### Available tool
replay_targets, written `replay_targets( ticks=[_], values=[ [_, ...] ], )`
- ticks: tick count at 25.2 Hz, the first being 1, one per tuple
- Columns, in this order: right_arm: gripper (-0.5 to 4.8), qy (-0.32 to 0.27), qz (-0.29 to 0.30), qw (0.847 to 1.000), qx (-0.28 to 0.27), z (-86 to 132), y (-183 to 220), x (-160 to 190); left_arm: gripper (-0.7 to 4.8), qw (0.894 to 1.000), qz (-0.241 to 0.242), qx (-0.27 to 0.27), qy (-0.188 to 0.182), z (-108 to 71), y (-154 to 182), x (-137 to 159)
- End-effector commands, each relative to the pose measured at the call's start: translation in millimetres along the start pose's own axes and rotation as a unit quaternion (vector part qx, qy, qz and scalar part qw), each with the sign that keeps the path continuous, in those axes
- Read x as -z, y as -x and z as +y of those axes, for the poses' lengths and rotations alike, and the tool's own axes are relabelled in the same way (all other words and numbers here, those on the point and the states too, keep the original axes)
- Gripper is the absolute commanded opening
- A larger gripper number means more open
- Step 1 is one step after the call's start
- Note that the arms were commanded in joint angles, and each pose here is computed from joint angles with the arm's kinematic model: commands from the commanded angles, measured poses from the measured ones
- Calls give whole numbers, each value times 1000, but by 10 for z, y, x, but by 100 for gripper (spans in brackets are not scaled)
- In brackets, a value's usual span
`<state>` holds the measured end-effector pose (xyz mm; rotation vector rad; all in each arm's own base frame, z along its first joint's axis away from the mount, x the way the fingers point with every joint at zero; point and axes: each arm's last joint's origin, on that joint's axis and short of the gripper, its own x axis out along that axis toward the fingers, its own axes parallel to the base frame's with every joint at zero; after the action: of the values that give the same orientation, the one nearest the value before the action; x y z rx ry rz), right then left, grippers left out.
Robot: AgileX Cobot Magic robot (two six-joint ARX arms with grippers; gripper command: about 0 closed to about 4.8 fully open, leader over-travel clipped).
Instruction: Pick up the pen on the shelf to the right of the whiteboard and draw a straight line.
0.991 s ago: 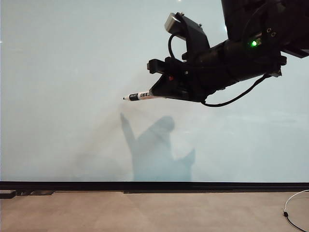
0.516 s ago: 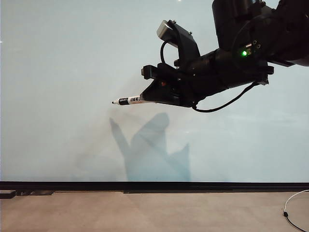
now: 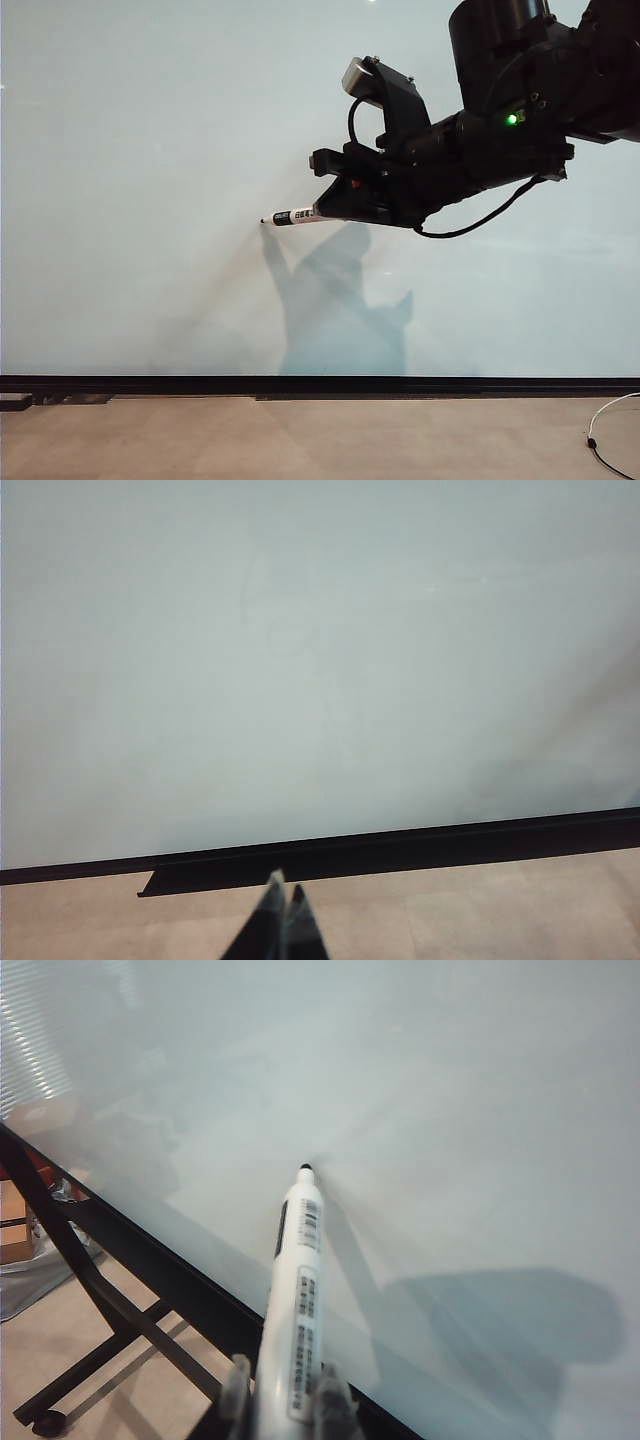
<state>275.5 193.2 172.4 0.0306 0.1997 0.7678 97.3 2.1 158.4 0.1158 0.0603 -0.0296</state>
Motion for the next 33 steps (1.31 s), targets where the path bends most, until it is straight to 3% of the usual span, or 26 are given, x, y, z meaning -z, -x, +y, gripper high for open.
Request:
replay_targets(
  ticks=[1,33],
  values=[
    [-9,0,-6,1000,7,-35,3,-33,-5,1000,-6,-1,-1,2,3,-20],
    [-9,19,-1,996,87,-237,250,-151,-5,1000,-5,0,-1,1,3,-18]
  ],
)
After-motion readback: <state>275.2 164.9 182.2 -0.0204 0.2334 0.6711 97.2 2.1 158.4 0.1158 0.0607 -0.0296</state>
